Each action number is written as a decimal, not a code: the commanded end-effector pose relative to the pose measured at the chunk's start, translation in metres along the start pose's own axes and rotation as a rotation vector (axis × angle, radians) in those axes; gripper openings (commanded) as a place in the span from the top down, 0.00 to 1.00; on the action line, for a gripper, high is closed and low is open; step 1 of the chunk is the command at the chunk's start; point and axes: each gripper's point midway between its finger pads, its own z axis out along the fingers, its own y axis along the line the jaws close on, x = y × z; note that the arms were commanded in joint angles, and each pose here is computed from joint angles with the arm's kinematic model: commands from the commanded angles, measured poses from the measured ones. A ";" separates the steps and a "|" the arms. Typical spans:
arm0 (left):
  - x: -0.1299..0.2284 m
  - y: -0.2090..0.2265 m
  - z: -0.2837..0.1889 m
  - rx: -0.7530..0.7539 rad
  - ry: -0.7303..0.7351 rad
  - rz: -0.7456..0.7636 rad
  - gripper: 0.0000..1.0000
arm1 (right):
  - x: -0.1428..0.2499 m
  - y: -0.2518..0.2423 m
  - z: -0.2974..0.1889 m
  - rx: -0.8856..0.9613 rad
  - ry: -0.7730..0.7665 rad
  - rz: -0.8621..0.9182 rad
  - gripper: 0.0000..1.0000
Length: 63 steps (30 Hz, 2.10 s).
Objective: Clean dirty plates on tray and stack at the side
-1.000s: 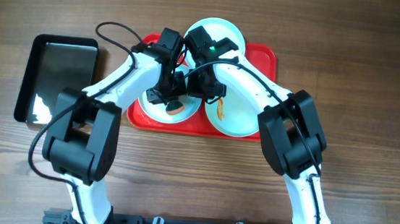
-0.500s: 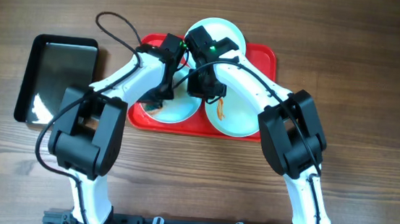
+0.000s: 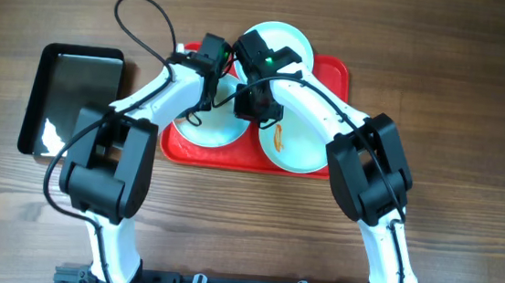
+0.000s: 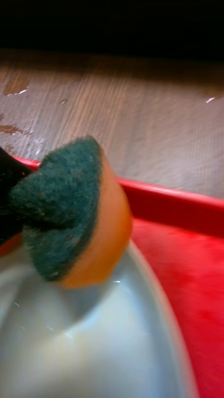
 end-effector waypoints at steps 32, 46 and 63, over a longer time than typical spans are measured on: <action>0.003 0.162 -0.055 0.550 0.276 -0.704 0.96 | -0.067 0.022 -0.113 0.114 -0.298 -0.134 0.96; 0.001 0.160 -0.055 0.553 0.268 -0.698 0.96 | -0.056 0.026 -0.184 0.902 -0.642 -0.550 0.96; 0.001 0.160 -0.055 0.552 0.270 -0.698 0.96 | -0.039 0.060 -0.197 0.937 -0.774 -0.563 0.96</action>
